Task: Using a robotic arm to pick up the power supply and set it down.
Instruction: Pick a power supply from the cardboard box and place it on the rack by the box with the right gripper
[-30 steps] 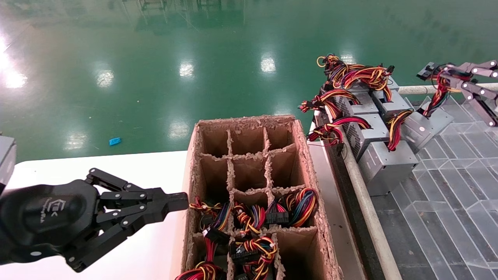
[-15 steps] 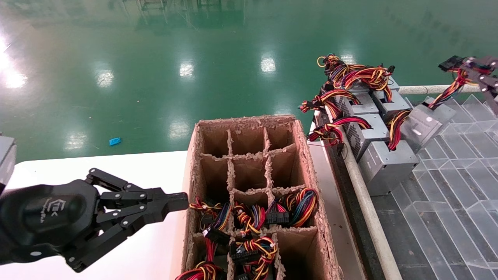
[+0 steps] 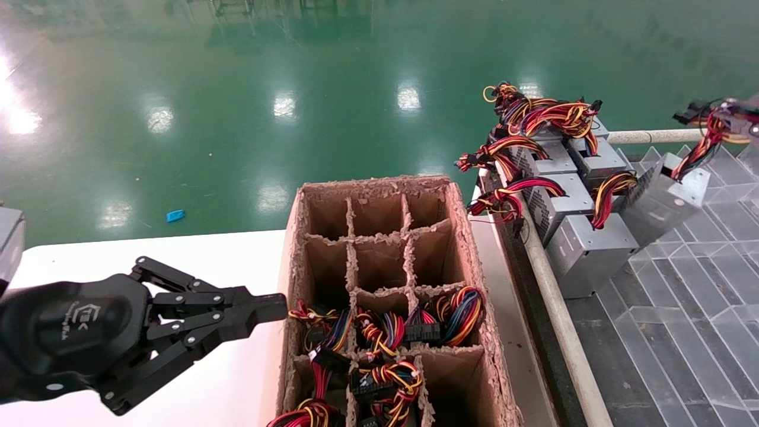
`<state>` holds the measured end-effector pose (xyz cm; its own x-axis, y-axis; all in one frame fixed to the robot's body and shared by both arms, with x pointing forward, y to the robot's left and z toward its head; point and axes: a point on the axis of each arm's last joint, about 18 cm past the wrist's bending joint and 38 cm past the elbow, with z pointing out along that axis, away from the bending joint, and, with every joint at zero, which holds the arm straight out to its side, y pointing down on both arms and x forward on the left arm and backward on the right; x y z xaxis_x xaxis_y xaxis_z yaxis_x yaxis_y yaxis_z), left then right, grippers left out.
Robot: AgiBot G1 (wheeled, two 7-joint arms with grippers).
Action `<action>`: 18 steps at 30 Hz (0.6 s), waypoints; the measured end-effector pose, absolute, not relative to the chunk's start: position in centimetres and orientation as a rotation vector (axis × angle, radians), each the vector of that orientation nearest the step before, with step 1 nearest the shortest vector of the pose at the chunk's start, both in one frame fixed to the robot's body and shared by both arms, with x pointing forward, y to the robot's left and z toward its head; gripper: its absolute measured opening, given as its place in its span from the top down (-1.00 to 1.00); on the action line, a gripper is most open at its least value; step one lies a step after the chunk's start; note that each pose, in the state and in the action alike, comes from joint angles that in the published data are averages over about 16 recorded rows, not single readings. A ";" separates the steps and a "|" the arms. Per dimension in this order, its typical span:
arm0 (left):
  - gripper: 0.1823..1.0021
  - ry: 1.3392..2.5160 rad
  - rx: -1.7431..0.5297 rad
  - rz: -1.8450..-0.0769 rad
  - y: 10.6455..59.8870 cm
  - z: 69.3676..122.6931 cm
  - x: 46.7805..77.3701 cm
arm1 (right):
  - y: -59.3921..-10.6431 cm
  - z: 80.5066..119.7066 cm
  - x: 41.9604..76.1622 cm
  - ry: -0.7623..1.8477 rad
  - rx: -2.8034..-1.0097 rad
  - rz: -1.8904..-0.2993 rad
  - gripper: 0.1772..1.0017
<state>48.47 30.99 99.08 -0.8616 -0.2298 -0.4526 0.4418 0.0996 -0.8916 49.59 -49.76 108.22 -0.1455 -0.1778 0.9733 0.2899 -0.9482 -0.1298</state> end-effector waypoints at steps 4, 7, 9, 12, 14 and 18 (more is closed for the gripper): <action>0.98 1.897 0.207 -1.813 31.0 99.1 48.5 | -49.7 108.3 48.3 -0.163 -1.850 -2.114 0.88; 0.98 1.897 0.207 -1.813 31.0 99.1 48.5 | -49.6 108.3 47.5 -0.184 -1.869 -2.082 0.88; 0.98 1.897 0.207 -1.813 31.0 99.1 48.5 | -49.6 108.3 47.1 -0.191 -1.878 -2.066 0.88; 0.98 1.897 0.207 -1.813 31.0 99.1 48.5 | -49.6 108.2 46.8 -0.194 -1.885 -2.051 0.88; 0.98 1.897 0.207 -1.813 31.0 99.1 48.5 | -49.6 108.1 46.8 -0.192 -1.884 -2.048 0.89; 0.98 1.897 0.207 -1.813 31.0 99.1 48.5 | -49.5 108.0 47.1 -0.188 -1.869 -2.050 0.89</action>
<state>48.47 30.99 99.08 -0.8616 -0.2298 -0.4526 0.4418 0.0996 -0.8916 47.10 -49.53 107.97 -0.0612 -0.1725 0.9831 0.3488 -0.9266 -0.1409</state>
